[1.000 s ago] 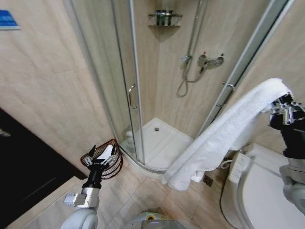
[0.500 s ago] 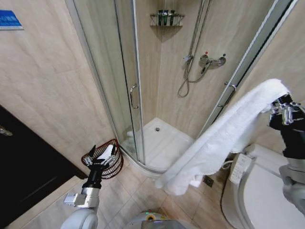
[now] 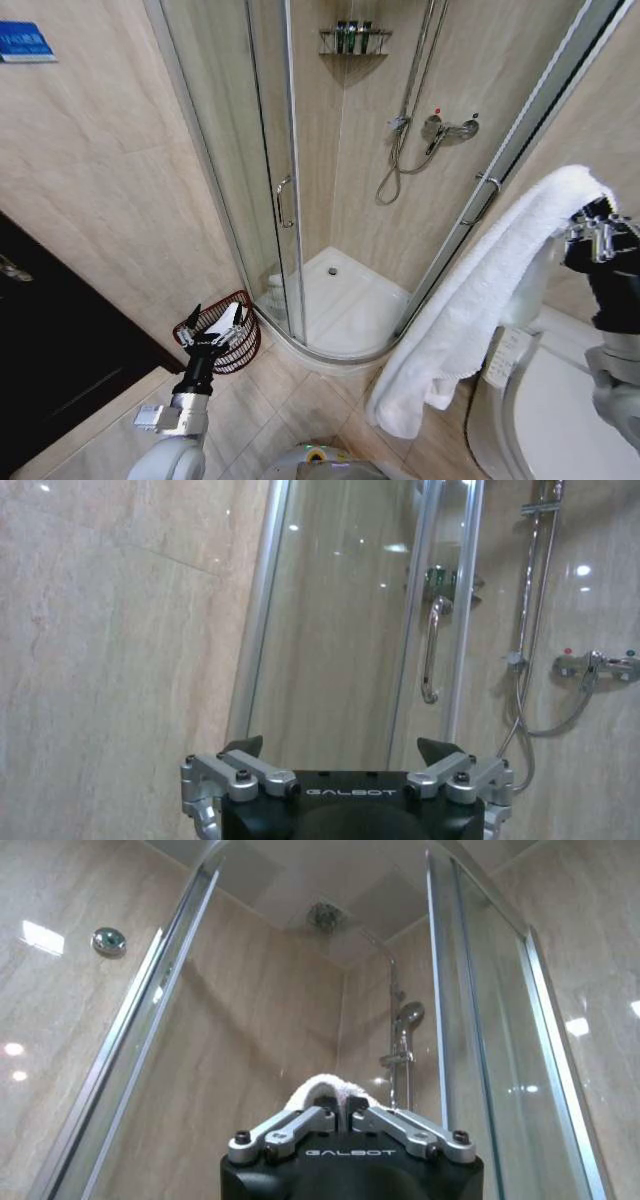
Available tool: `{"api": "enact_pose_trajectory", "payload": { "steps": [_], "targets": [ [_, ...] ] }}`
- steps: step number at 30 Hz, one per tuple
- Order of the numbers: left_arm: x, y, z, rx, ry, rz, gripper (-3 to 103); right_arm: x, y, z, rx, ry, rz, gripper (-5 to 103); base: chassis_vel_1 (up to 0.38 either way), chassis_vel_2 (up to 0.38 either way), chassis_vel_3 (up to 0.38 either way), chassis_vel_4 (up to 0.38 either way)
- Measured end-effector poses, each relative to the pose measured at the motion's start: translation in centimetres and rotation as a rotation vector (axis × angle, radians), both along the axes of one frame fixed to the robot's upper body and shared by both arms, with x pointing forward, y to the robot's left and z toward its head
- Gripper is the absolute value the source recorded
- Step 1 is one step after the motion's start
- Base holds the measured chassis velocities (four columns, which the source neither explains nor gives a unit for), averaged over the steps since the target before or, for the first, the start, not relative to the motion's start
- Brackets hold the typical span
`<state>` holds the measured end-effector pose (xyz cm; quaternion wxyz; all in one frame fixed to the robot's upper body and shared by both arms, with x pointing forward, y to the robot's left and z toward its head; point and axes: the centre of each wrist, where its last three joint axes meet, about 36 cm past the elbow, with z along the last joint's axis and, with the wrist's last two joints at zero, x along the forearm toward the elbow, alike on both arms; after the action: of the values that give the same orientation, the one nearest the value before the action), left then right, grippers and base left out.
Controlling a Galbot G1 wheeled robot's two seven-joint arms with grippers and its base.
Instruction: Discard the used towel into the hamper.
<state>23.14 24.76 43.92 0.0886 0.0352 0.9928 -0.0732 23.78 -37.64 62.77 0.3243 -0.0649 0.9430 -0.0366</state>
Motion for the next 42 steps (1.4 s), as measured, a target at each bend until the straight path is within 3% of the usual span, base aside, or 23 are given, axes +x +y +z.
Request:
{"api": "enact_pose_trajectory", "payload": {
  "steps": [42],
  "targets": [
    [0.0,0.0,0.0,0.0,0.0,0.0,100,-0.08,0.05,-0.26,0.002,-0.008,0.001,4,0.018,0.016,0.017,0.018]
  ]
}}
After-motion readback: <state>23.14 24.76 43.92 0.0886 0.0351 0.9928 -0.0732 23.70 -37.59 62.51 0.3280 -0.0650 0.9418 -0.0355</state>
